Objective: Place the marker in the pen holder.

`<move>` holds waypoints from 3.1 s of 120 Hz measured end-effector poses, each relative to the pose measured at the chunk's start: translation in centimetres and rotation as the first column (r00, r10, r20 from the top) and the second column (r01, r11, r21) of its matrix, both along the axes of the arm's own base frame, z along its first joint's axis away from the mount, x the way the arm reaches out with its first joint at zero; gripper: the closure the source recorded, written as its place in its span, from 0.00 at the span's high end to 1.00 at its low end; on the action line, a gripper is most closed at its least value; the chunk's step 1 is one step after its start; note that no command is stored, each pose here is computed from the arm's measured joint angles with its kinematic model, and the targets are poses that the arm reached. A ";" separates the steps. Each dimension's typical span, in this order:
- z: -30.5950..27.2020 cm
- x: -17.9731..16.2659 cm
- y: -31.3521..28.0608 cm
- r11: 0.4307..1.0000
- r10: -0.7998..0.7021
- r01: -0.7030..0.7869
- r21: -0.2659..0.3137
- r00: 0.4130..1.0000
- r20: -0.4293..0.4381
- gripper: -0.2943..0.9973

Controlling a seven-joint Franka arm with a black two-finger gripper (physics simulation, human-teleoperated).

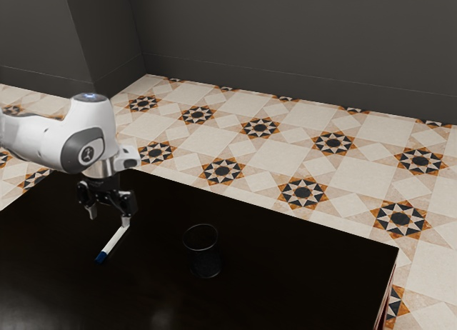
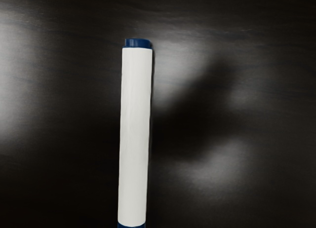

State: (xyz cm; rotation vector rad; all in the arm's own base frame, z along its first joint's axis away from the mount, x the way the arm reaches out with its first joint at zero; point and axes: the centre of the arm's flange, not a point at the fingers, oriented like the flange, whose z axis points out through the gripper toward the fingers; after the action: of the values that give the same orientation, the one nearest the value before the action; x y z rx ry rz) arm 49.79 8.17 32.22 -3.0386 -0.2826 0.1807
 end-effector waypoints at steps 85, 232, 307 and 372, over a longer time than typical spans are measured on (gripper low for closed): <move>-6.5 2.2 2.9 0.989 -0.150 0.150 0.003 0.986 0.077 0.77; -7.3 2.0 2.4 0.976 -0.217 0.218 -0.006 0.972 0.093 0.23; 10.7 6.3 -11.7 0.898 -0.408 0.375 0.229 0.519 0.751 0.21; 8.7 -3.5 -22.4 0.828 -0.455 0.513 0.227 0.376 0.807 0.22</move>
State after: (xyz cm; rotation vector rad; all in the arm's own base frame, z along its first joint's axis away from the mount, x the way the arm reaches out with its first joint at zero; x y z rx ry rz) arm 46.34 -14.22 40.95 -2.8027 0.6213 -1.3810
